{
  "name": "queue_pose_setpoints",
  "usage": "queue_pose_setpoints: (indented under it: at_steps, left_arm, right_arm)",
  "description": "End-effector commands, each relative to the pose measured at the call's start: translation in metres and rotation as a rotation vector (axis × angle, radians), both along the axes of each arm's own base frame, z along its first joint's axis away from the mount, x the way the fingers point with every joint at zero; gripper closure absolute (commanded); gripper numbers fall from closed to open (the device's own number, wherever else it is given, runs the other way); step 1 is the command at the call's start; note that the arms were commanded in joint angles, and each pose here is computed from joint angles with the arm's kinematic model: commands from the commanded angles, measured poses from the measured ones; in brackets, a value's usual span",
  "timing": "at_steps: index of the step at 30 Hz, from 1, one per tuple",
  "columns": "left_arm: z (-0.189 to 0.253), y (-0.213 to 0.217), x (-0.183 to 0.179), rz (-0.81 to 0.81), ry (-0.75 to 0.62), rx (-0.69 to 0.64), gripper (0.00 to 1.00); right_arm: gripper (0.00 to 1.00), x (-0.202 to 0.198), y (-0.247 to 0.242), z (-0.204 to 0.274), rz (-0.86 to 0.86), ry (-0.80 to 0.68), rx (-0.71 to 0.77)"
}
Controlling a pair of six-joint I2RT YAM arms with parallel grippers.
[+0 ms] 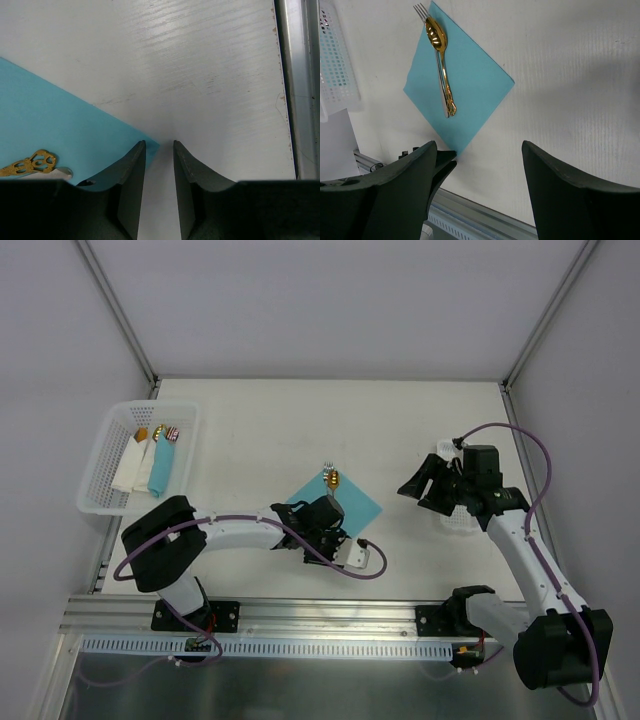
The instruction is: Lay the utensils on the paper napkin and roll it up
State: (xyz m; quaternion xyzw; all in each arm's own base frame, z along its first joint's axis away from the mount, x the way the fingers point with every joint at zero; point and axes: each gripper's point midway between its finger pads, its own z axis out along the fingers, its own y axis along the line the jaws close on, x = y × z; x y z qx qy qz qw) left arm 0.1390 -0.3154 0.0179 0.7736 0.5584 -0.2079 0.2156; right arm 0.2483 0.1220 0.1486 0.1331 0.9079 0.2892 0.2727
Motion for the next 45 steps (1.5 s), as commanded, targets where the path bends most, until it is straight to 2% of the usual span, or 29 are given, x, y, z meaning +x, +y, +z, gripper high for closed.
queue_pose_setpoints:
  at_steps: [1,8,10,12,13,17,31,37,45]
  left_arm:
    - [0.008,-0.014,0.004,-0.026,-0.019,-0.040,0.71]
    - [0.001,-0.014,0.004,-0.027,-0.015,-0.020,0.72]
    - [-0.004,-0.011,0.003,-0.027,-0.005,-0.006,0.80]
    - [-0.004,-0.012,0.003,-0.026,-0.005,-0.008,0.83]
    - [-0.005,-0.011,0.003,-0.022,0.000,-0.003,0.88]
    - [-0.004,-0.012,0.001,-0.012,0.014,-0.009,1.00]
    - [0.038,-0.023,-0.021,0.027,0.087,-0.089,1.00]
    - [0.040,-0.026,-0.009,0.036,0.073,-0.090,1.00]
    - [0.049,-0.029,0.036,0.083,0.045,-0.134,1.00]
  right_arm:
    - [0.27,-0.002,0.000,-0.005,0.016,0.006,0.001]
    - [0.28,0.001,0.001,-0.003,0.022,0.000,0.005]
    - [0.28,0.000,0.001,-0.003,0.022,0.004,0.008]
    - [0.28,0.001,0.001,-0.002,0.023,0.000,0.009]
    - [0.28,0.000,0.000,-0.003,0.022,0.003,0.010]
    - [0.29,0.000,0.000,-0.003,0.024,0.002,0.011]
    - [0.31,0.001,0.002,-0.004,0.052,0.007,0.017]
    - [0.31,0.002,0.007,-0.006,0.071,0.020,0.039]
    - [0.32,0.001,0.012,-0.018,0.096,0.062,0.060]
